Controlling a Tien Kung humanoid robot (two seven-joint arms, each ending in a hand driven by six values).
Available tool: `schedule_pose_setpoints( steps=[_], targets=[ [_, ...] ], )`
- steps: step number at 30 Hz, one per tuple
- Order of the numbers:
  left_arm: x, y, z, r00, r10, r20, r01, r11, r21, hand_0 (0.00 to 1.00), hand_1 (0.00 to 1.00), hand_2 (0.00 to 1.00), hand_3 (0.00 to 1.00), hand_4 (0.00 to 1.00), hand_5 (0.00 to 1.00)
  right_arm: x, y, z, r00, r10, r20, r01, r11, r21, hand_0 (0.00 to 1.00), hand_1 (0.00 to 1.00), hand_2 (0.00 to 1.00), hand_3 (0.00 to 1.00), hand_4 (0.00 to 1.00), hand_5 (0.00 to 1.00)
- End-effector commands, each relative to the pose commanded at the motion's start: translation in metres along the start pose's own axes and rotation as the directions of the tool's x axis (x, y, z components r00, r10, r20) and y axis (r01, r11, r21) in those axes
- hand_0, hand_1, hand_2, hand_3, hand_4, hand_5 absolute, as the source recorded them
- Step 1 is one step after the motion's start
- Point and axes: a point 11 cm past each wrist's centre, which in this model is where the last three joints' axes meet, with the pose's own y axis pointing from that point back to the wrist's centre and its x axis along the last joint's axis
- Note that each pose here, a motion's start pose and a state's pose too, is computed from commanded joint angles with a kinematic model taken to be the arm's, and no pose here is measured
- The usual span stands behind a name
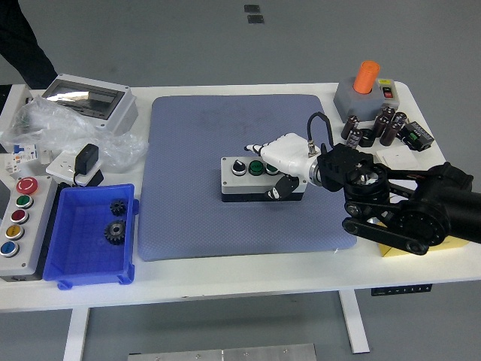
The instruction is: Pick up the button,place it on the desk,press the button,press the button
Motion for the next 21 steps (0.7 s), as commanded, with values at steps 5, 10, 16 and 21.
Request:
schedule_pose_setpoints(
  steps=[5, 10, 16, 21],
  targets=[
    [-0.002, 0.000, -0.001, 1.000, -0.013, -0.002, 0.013, 1.000, 0.003, 0.610, 0.521, 0.497, 0.578, 0.466, 0.132, -0.001, 0.001, 0.001, 1.000, -0.022, 0.001, 0.022, 1.000, -0.007, 0.792, 0.733, 0.953, 0.998, 0.642, 0.002],
    [-0.002, 0.000, -0.004, 1.000, -0.026, -0.006, 0.026, 1.000, 0.009, 0.611, 0.523, 0.499, 0.579, 0.467, 0.121, 0.005, 0.004, 0.001, 0.999, -0.038, -0.001, 0.038, 0.999, -0.009, 0.816, 0.804, 0.998, 0.998, 0.682, 0.002],
    [-0.002, 0.000, -0.005, 0.999, -0.038, -0.009, 0.038, 0.999, 0.013, 0.616, 0.523, 0.500, 0.580, 0.461, 0.108, 0.029, 0.012, -0.002, 0.999, -0.033, 0.001, 0.033, 0.999, 0.004, 0.836, 0.841, 0.998, 0.998, 0.697, 0.002],
    [-0.001, 0.000, -0.005, 0.999, -0.042, -0.009, 0.042, 0.999, 0.012, 0.613, 0.524, 0.501, 0.582, 0.459, 0.100, 0.043, 0.016, -0.001, 0.998, -0.025, 0.059, 0.025, 1.000, 0.005, 0.849, 0.849, 0.998, 0.998, 0.703, 0.002]
  ],
)
